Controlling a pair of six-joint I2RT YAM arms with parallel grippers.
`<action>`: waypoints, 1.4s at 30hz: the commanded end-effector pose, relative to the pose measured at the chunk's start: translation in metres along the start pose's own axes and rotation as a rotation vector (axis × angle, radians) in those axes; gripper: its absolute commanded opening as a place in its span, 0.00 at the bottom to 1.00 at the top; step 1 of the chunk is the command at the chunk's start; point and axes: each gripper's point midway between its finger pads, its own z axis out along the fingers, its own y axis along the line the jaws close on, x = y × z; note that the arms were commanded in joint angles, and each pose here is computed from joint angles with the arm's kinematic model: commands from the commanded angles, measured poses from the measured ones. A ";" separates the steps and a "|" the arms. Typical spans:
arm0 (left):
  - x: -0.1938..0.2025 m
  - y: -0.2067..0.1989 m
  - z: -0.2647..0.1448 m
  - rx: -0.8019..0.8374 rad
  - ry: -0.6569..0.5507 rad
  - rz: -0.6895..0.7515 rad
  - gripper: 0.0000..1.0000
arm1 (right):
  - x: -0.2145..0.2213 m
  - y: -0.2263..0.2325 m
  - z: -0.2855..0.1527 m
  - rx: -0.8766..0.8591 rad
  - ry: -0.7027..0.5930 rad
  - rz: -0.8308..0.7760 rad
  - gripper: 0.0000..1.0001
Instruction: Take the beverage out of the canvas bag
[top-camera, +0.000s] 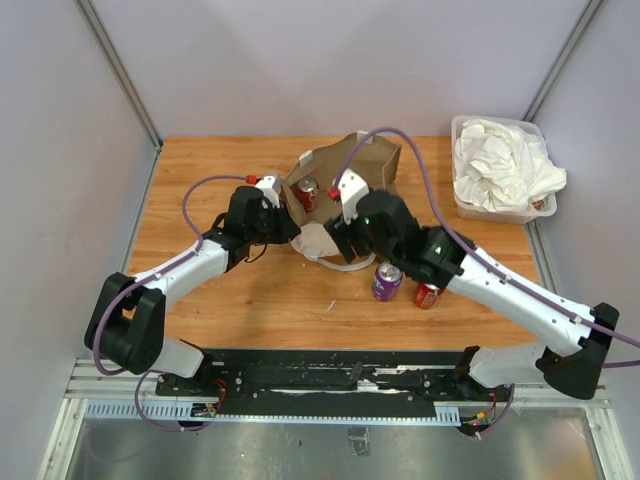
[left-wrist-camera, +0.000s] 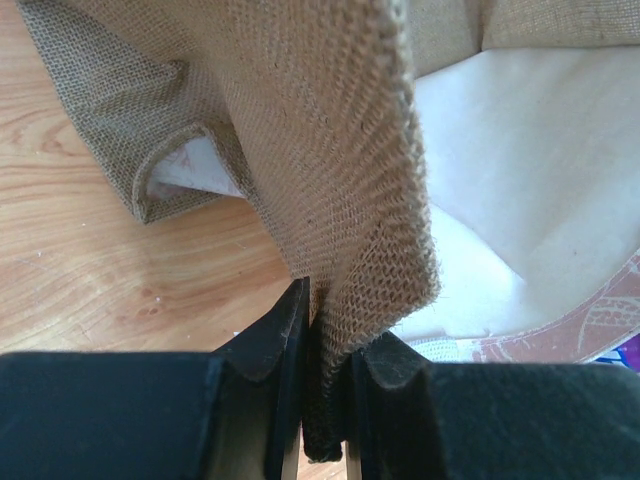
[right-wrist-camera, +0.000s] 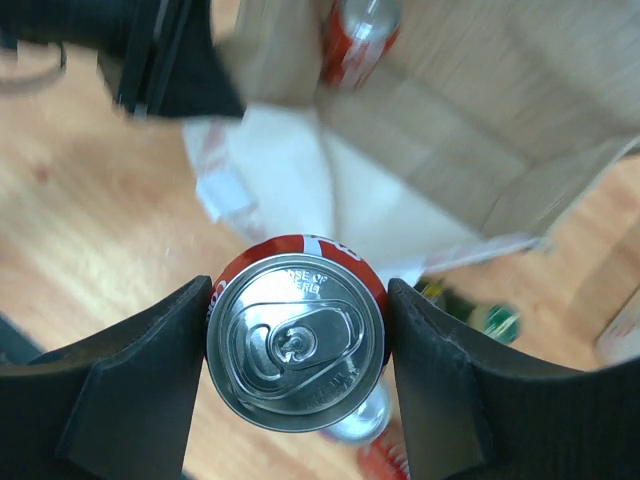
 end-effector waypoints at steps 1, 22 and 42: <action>0.011 0.007 -0.002 -0.019 0.022 -0.013 0.21 | 0.044 0.020 -0.021 0.022 0.030 0.076 0.01; 0.018 0.011 -0.013 -0.040 0.029 -0.012 0.21 | 0.150 0.086 0.026 -0.131 0.132 0.176 0.01; 0.021 0.011 -0.010 -0.029 0.031 -0.013 0.21 | 0.137 0.079 0.031 -0.065 0.178 0.161 0.87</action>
